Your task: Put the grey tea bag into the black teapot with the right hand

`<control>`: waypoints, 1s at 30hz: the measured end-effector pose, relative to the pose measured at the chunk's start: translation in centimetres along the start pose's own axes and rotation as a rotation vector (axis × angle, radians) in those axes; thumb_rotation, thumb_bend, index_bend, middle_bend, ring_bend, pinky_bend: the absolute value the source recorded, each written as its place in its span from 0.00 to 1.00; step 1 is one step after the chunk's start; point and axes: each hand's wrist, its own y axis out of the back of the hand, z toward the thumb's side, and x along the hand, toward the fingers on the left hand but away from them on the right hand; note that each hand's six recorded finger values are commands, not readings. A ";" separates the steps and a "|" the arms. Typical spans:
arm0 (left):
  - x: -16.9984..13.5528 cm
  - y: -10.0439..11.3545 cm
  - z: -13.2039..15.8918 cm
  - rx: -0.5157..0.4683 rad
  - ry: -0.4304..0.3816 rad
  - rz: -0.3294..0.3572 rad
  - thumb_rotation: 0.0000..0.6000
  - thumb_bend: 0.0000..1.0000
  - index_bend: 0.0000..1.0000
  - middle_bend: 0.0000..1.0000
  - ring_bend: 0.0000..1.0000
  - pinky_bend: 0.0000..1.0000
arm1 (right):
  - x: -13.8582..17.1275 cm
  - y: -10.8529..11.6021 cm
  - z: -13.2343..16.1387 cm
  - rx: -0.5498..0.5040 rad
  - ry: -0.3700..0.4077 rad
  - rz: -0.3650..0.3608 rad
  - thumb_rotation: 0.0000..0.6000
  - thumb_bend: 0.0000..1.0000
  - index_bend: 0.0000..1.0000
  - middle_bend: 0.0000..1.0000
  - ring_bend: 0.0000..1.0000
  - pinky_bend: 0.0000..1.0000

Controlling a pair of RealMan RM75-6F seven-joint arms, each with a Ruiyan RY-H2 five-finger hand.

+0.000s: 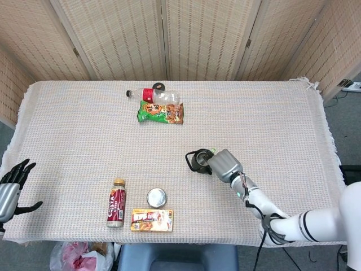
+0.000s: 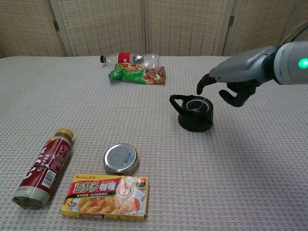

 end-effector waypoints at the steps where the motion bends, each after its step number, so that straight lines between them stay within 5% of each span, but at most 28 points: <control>1: 0.0 0.0 0.0 0.002 0.001 0.003 1.00 0.19 0.00 0.00 0.00 0.18 | 0.6 0.2 -0.2 0.001 -0.003 -0.017 1.00 0.71 0.17 0.02 0.58 0.98; 9: -0.2 0.3 0.5 -0.007 -0.027 0.022 1.00 0.19 0.00 0.00 0.00 0.18 | 6.3 -0.4 -3.3 -0.028 -0.048 -0.159 1.00 0.60 0.14 0.00 0.41 0.72; 12: -0.4 0.4 0.5 -0.004 -0.031 0.032 1.00 0.19 0.00 0.00 0.00 0.18 | 8.9 -2.9 -5.0 -0.073 -0.080 -0.179 1.00 0.52 0.07 0.00 0.22 0.46; 14: -0.5 0.4 0.5 0.003 -0.027 0.038 1.00 0.19 0.00 0.00 0.00 0.18 | 10.7 -5.3 -6.4 -0.123 -0.108 -0.178 1.00 0.46 0.01 0.00 0.04 0.18; 17: -0.6 0.3 0.6 0.015 -0.021 0.042 1.00 0.19 0.00 0.00 0.00 0.18 | 13.1 -8.8 -8.8 -0.190 -0.167 -0.180 1.00 0.45 0.00 0.00 0.00 0.01; 21: -0.7 0.1 0.9 0.031 -0.021 0.041 1.00 0.19 0.00 0.00 0.00 0.18 | 16.7 -12.3 -11.3 -0.271 -0.230 -0.245 1.00 0.45 0.00 0.00 0.00 0.00; 30: -1.1 -0.4 2.1 0.051 -0.048 0.038 1.00 0.19 0.00 0.00 0.00 0.18 | 20.8 -13.5 -12.0 -0.339 -0.254 -0.372 1.00 0.45 0.00 0.00 0.00 0.00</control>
